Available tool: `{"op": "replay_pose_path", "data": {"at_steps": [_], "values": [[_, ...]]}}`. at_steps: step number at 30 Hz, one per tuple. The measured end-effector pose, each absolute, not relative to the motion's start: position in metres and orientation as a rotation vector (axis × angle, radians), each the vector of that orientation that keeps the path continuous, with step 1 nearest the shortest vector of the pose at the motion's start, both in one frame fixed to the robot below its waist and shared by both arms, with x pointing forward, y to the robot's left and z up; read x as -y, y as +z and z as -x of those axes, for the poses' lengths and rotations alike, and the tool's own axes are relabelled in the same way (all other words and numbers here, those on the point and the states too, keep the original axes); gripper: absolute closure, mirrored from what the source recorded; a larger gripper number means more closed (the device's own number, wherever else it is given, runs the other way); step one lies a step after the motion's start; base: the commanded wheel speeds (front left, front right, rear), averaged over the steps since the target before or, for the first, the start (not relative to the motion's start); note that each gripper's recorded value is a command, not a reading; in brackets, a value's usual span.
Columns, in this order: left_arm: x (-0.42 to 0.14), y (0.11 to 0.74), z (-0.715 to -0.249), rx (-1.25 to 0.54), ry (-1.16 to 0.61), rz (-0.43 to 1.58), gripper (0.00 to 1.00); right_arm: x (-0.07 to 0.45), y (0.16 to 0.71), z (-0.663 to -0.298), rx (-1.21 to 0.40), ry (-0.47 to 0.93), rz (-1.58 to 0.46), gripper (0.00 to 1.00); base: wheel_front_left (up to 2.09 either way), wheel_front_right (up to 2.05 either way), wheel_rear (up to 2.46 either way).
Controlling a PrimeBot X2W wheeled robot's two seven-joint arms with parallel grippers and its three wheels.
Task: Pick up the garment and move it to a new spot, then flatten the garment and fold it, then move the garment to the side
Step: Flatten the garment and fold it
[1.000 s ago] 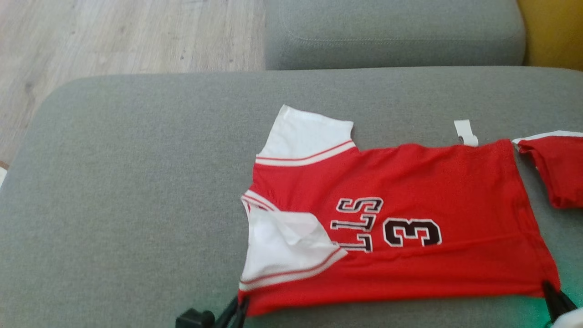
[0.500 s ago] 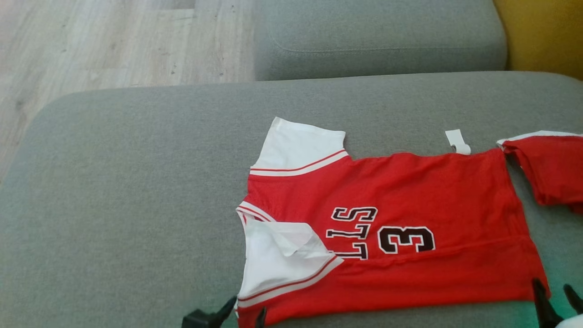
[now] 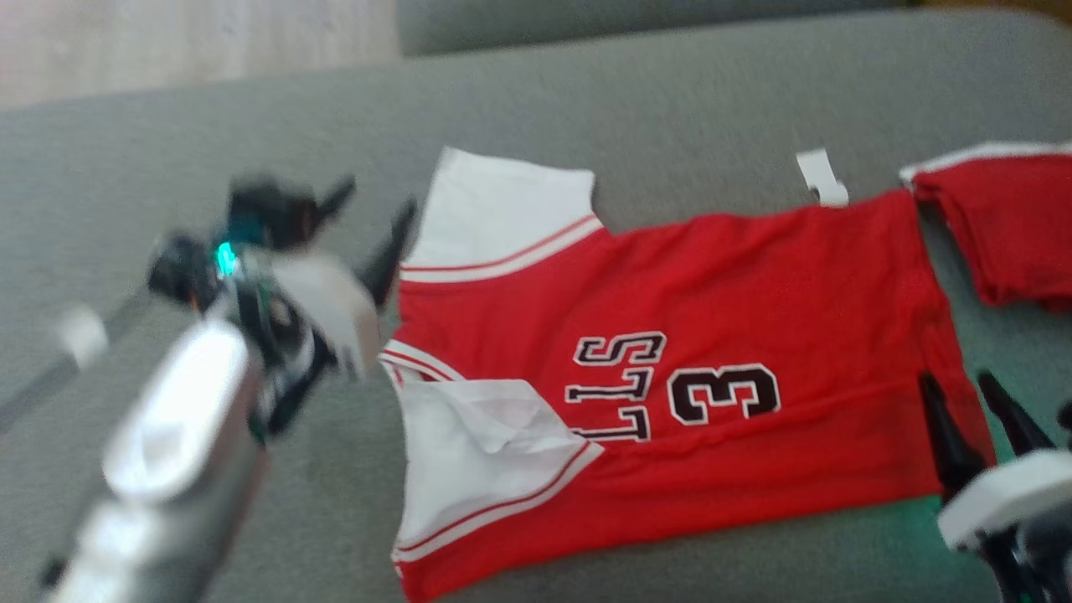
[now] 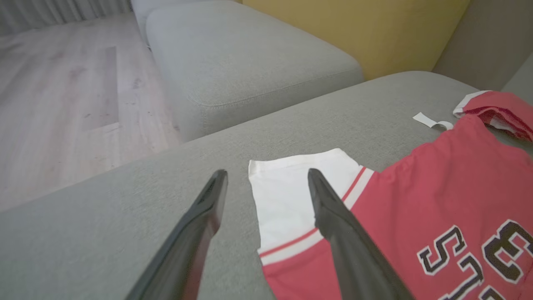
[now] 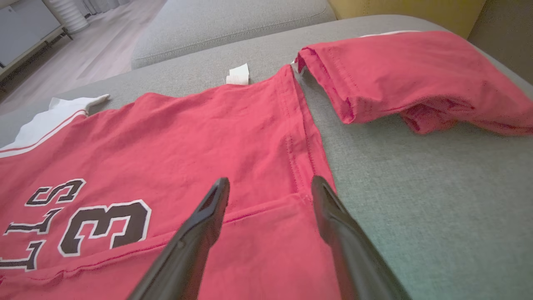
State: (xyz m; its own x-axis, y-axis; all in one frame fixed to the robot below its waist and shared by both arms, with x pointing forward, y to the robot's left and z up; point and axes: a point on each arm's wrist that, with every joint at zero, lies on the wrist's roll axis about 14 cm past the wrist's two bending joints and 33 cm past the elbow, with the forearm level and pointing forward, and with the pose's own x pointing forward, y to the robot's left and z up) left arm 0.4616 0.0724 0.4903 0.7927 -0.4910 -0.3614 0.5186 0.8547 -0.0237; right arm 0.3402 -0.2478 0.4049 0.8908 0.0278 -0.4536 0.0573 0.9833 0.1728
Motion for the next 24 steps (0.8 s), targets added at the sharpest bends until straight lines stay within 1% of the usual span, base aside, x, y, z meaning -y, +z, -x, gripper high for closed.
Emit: {"op": "replay_pose_path", "data": {"at_steps": [4,6,8,12,18,24], "values": [[-0.058,0.484,-0.501,-0.464,-0.594,-0.103,0.0,0.245,0.402,-0.354,-0.481,-0.006,-0.18,0.0,0.0,0.0,0.0],[-0.047,0.471,-0.521,-0.545,-0.632,-0.132,0.0,0.252,0.396,-0.353,-0.502,-0.023,-0.172,0.0,0.0,0.0,0.0],[-0.042,0.458,-0.531,-0.6,-0.651,-0.154,0.0,0.257,0.392,-0.35,-0.518,-0.042,-0.168,0.0,0.0,0.0,0.0],[-0.044,0.426,-0.545,-0.709,-0.658,-0.198,0.0,0.267,0.383,-0.34,-0.554,-0.082,-0.172,0.0,0.0,0.0,0.0],[-0.047,0.388,-0.561,-0.805,-0.651,-0.232,0.0,0.283,0.379,-0.336,-0.563,-0.138,-0.168,0.0,0.0,0.0,0.0],[-0.043,0.366,-0.563,-0.84,-0.663,-0.261,0.0,0.291,0.372,-0.325,-0.594,-0.172,-0.165,0.0,0.0,0.0,0.0]]}}
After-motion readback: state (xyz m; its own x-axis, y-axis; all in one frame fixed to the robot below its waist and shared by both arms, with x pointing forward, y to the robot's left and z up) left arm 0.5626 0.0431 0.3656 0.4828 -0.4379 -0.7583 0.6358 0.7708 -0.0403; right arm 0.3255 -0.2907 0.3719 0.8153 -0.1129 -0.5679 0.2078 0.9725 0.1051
